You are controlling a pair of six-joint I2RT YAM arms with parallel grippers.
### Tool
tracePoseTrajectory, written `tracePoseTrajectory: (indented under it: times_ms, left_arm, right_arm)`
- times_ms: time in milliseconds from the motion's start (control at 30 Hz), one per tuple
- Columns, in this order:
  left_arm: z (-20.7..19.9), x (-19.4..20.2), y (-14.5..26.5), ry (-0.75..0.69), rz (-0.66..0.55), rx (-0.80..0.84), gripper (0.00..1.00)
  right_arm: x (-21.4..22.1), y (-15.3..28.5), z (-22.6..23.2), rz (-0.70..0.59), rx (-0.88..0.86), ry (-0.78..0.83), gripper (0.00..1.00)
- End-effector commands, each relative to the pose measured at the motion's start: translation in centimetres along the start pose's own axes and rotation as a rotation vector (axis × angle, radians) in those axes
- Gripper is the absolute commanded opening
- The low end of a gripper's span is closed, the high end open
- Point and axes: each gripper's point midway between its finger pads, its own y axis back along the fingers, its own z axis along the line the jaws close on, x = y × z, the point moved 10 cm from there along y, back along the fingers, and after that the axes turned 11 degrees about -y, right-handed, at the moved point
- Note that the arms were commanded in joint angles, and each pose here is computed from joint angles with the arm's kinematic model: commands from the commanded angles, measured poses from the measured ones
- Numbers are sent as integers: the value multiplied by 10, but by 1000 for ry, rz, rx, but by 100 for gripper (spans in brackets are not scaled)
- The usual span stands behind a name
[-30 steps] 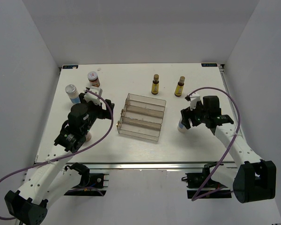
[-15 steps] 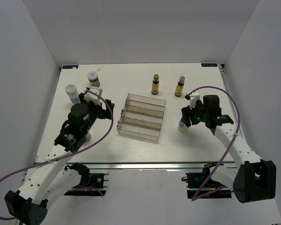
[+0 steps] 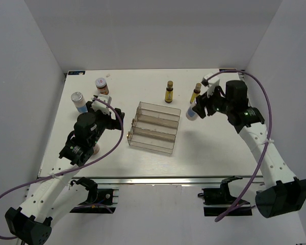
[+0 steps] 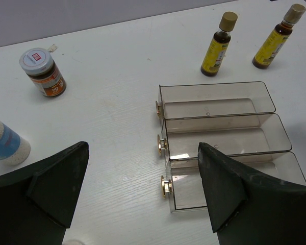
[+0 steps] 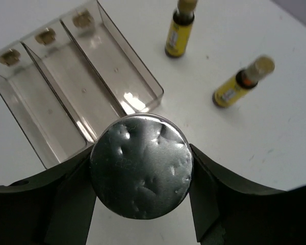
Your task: Organize the condiment bottles
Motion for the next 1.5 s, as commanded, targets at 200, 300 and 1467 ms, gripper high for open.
tracePoseTrajectory:
  times_ms: [200, 300, 1467]
  left_arm:
    - [1, -3, 3, -6, -8, 0, 97]
    - [1, -3, 3, -8, -6, -2, 97]
    - [0, 0, -1, -14, 13, 2, 98]
  right_arm:
    - [-54, -57, 36, -41, -159, 15, 0]
    - [-57, -79, 36, -24, -159, 7, 0]
    - [-28, -166, 10, 129, -92, -1, 77]
